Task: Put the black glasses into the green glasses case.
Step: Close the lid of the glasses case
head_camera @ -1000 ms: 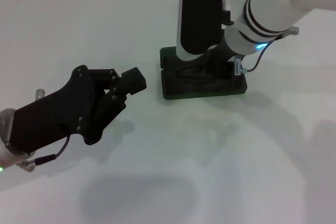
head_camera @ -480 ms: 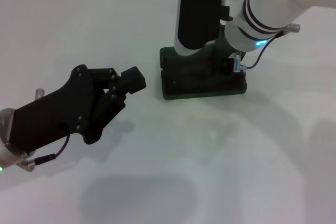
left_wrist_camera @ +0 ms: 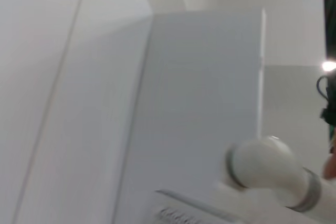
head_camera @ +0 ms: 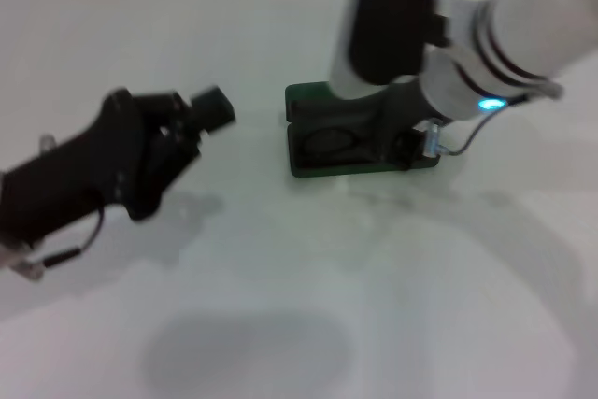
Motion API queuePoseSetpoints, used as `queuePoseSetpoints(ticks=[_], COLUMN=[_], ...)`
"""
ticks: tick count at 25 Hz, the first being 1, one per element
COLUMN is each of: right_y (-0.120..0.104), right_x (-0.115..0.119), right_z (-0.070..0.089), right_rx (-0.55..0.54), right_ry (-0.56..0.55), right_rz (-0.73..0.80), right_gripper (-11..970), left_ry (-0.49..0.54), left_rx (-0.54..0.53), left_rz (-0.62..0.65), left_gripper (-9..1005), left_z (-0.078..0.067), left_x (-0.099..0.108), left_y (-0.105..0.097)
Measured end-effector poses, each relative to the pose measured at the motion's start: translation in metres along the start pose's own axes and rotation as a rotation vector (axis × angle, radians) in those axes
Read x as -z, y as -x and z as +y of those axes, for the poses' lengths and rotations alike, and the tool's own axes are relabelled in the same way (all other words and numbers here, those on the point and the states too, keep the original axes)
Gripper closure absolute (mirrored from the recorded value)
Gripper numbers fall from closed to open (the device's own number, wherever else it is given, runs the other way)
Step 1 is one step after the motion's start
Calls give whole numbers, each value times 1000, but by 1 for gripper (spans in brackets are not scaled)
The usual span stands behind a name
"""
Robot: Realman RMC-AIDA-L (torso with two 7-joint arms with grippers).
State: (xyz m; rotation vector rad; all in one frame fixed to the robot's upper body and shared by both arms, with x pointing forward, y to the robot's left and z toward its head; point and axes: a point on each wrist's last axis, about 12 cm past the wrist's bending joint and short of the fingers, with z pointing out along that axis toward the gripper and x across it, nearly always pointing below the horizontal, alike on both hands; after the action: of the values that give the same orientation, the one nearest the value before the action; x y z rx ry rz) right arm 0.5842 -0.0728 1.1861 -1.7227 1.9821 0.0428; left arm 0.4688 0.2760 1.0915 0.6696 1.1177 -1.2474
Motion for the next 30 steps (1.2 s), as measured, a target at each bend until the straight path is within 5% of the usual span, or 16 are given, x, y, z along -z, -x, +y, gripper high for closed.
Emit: queuePoseSetpoints(ticks=[3,10,16,18,23,30], right_y=[-23,-130,-213,-228,-250,-259], right_x=[14,46,55,54,51,41], right_z=[4,12,45,51,61,66], right_rx=[-103,-354,-514,-566,-644,-667], right_ry=[39,216,239,237,228,216], right_rz=[-132,-531,-732,-740,-756,-781], right_gripper=[745,748,749,749,748,748], left_ry=[40,124,107,116,154,191], left_rx=[-25,-2,-39,-61,-109,-110], left_rz=[14,234,584,674,840,921], left_gripper=[978,952,927,760,763,773], left_z=[19,84,128,136,139,136], left_x=[1,-20,-104,-130,-177,-190], left_y=[15,64,60,50,21,-1])
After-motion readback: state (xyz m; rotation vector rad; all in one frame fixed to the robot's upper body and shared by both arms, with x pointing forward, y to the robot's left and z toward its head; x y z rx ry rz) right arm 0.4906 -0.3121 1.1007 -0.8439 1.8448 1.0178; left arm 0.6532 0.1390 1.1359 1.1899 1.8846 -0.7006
